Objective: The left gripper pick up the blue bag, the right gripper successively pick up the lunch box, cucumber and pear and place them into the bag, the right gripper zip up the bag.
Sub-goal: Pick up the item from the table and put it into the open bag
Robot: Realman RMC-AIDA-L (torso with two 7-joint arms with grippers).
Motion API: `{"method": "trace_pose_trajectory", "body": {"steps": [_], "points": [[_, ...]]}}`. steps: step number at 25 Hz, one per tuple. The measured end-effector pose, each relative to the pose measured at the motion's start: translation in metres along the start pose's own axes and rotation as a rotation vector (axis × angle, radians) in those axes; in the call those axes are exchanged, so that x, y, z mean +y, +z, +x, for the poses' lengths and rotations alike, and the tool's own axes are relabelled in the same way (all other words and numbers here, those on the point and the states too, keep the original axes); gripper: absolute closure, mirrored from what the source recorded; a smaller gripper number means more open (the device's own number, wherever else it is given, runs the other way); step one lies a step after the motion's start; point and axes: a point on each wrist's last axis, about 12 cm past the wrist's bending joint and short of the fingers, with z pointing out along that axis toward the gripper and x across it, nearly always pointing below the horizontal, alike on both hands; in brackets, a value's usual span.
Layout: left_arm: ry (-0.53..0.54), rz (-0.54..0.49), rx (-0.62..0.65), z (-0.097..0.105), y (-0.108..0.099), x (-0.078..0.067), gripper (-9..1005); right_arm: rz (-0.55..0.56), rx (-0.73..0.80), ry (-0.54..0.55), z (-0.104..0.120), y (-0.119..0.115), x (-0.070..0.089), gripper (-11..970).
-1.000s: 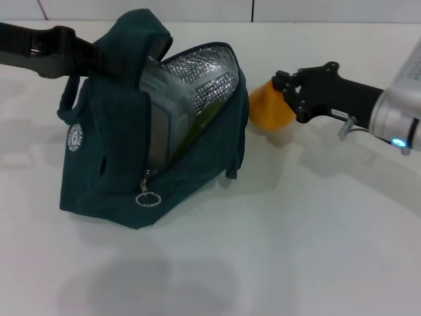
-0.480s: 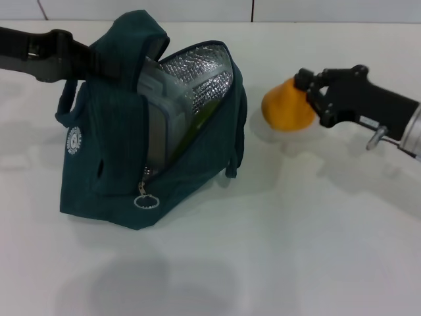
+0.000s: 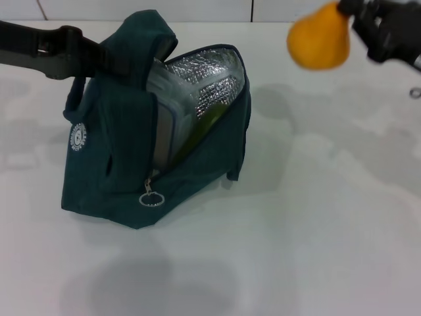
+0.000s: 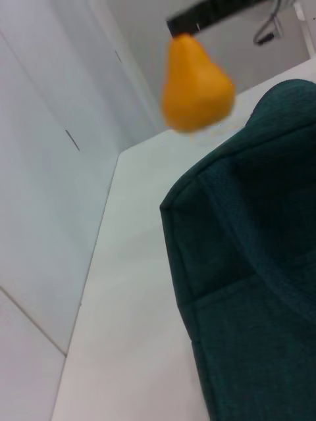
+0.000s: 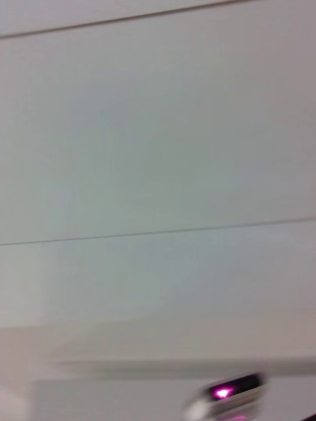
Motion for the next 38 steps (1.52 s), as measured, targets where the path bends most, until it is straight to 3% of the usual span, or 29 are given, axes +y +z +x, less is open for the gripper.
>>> {"method": "trace_pose_trajectory", "body": {"steps": [7,11,16,25,38], "points": [[0.005,0.001,0.002,0.000,0.001,0.000,952,-0.180,-0.075,0.046,-0.028,0.040,0.009,934],[0.008,0.001,0.003,0.000,0.001,0.000,952,-0.310,-0.044,0.068,-0.029,0.069,0.028,933],[0.014,-0.003,0.000,0.000,0.000,0.000,952,-0.409,0.023,0.085,-0.019,0.086,0.049,931],[0.006,-0.011,-0.005,0.003,-0.004,0.003,952,-0.461,0.118,0.114,0.001,0.090,0.066,928],[0.005,-0.003,0.004,0.002,0.001,0.002,951,-0.502,0.185,0.080,0.006,0.109,0.076,924]]}}
